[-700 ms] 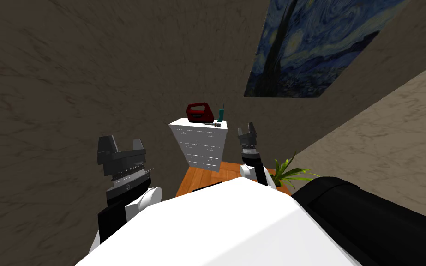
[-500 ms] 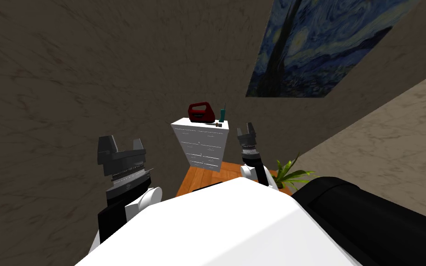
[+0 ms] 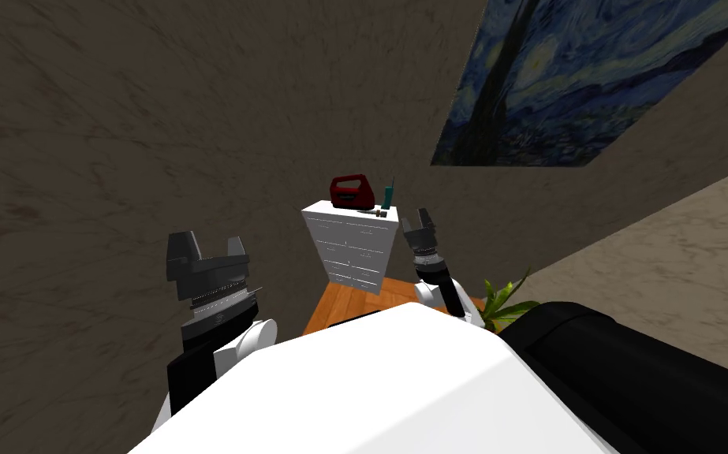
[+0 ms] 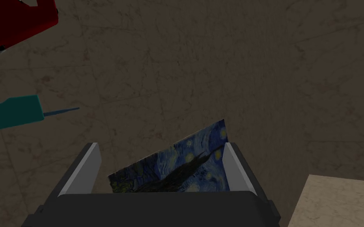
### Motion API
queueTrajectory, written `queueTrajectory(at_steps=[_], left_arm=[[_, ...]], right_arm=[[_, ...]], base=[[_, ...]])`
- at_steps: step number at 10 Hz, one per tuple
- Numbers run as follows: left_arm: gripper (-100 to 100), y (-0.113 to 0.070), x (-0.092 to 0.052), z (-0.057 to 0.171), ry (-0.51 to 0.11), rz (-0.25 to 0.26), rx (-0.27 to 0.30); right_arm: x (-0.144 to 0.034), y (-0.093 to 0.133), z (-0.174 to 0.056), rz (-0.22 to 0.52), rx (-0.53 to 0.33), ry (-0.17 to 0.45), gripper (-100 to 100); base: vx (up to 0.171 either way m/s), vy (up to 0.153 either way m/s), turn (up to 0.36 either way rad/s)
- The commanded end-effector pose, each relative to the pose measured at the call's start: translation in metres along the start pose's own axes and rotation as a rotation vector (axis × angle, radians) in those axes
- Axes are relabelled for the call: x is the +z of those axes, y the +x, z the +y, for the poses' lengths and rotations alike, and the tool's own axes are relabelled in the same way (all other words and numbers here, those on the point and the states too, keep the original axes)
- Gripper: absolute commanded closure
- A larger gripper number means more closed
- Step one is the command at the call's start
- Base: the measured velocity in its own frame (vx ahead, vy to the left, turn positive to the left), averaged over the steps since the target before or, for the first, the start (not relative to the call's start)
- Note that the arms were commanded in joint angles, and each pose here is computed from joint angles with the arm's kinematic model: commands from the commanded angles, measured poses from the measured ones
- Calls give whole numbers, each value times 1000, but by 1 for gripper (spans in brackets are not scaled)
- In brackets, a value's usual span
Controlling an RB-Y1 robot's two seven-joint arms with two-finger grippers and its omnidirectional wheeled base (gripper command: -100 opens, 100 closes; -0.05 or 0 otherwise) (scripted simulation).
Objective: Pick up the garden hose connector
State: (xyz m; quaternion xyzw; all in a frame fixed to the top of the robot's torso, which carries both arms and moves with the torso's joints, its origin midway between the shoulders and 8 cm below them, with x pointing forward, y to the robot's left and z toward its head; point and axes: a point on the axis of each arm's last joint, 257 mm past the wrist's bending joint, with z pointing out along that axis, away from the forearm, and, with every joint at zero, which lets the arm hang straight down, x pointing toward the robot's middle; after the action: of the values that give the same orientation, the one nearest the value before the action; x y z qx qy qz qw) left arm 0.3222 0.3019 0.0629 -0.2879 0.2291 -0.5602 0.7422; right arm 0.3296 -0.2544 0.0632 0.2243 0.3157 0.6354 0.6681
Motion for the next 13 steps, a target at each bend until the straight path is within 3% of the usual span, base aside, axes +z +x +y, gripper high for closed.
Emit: queueTrajectory(at_steps=[1, 13], left_arm=[[0, 0, 0, 0, 0, 0, 0], [0, 0, 0, 0, 0, 0, 0]], right_arm=[[0, 8, 3, 49, 7, -11, -100], [-5, 60, 10, 374, 27, -34, -100]], base=[[15, 33, 155], [16, 23, 112]])
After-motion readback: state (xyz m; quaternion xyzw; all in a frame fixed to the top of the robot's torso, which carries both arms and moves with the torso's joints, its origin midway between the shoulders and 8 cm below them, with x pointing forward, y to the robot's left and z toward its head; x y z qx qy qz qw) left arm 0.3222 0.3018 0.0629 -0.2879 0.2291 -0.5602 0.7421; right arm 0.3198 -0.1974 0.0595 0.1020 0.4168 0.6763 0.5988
